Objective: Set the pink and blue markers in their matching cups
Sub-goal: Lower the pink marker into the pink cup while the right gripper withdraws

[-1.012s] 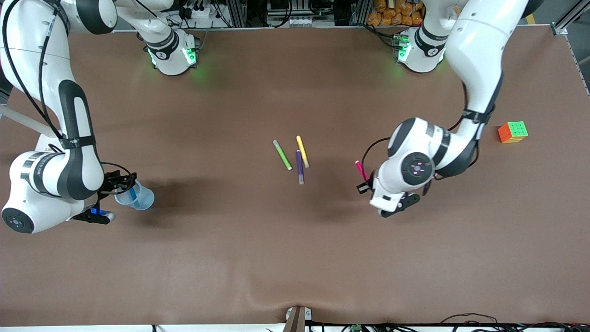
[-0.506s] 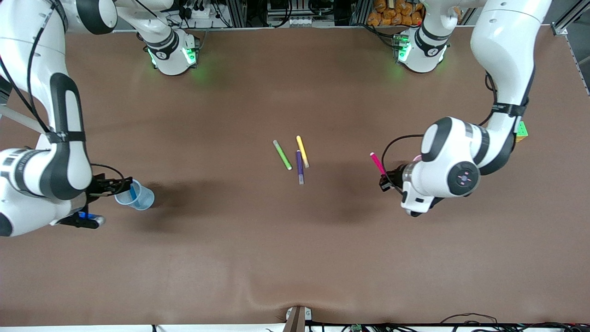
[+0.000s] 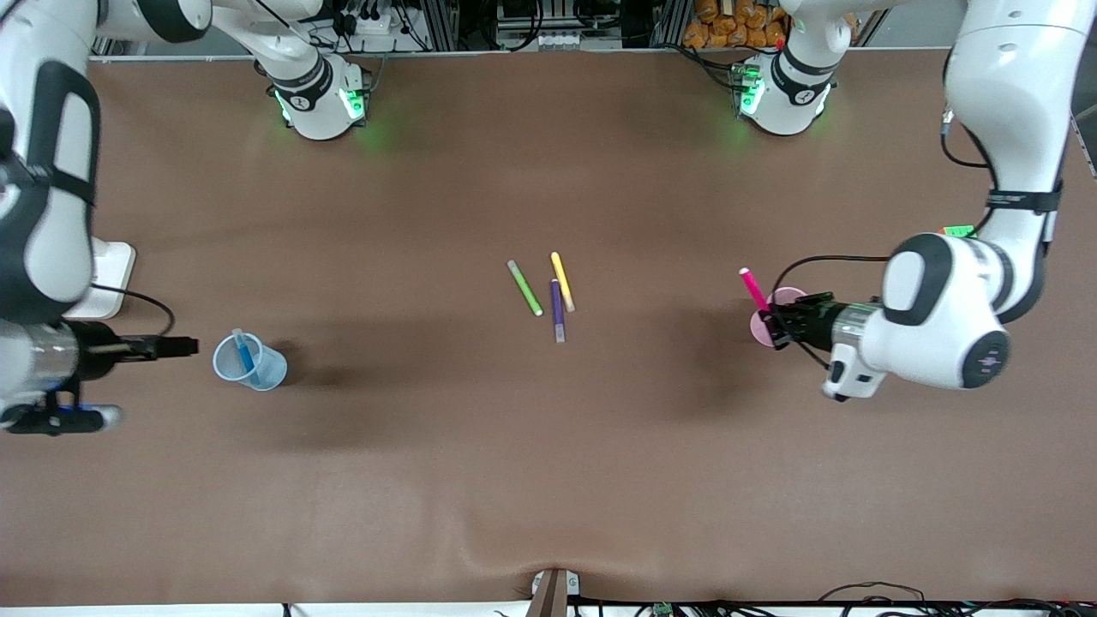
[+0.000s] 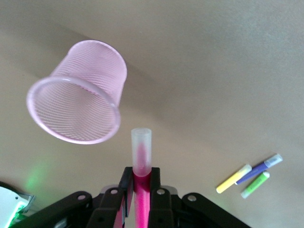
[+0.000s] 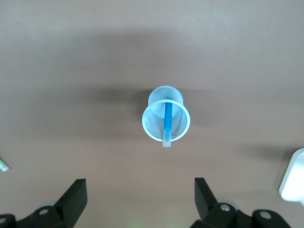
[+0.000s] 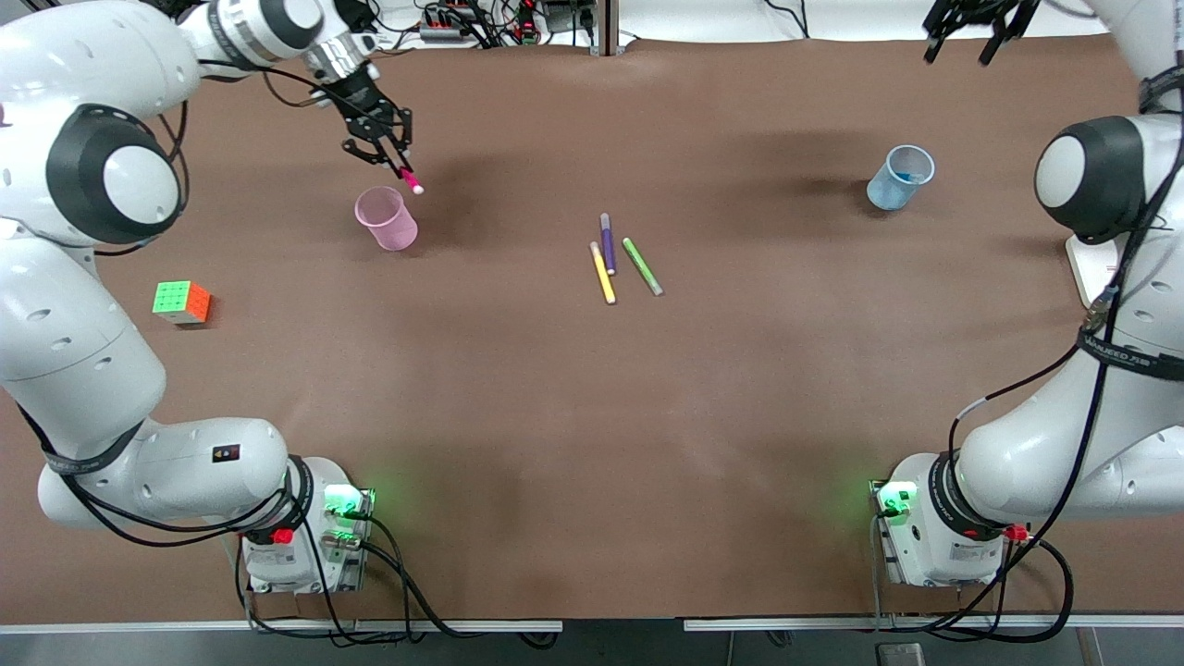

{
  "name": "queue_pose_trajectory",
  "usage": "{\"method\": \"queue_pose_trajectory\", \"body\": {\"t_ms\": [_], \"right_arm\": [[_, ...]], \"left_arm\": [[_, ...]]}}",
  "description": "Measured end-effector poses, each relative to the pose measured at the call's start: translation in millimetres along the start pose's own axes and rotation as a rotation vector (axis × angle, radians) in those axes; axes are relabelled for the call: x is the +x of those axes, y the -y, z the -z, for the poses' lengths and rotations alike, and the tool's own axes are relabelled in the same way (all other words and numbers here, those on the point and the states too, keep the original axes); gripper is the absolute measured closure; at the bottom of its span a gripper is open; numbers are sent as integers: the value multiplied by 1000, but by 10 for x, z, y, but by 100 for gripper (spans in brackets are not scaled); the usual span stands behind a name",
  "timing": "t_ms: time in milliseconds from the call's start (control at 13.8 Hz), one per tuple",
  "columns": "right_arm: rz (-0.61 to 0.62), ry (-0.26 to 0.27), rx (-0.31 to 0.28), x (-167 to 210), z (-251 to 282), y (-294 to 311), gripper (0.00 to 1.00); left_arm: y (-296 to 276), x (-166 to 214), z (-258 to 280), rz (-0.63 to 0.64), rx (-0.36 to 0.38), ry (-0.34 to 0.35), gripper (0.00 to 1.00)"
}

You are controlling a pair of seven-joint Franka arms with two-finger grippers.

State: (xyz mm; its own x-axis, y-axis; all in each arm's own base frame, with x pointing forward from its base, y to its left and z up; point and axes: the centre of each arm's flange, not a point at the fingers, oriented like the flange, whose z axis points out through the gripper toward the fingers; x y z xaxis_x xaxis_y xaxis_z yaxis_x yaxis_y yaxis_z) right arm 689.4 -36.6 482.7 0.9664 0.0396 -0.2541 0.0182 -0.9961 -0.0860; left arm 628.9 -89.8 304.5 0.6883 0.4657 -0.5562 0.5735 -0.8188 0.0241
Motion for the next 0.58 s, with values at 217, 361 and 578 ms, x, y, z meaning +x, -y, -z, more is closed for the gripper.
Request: {"method": "queue_pose_trajectory", "body": {"t_ms": [217, 361, 578], "right_arm": [[10, -87, -5, -334, 581, 63, 0], [8, -114, -5, -674, 961, 60, 0], [12, -102, -10, -1171, 1345, 81, 0]], "left_arm": [[176, 109, 72, 6, -61, 47, 82], [249, 160, 78, 12, -97, 75, 82], [421, 292, -6, 3, -114, 106, 82]]}}
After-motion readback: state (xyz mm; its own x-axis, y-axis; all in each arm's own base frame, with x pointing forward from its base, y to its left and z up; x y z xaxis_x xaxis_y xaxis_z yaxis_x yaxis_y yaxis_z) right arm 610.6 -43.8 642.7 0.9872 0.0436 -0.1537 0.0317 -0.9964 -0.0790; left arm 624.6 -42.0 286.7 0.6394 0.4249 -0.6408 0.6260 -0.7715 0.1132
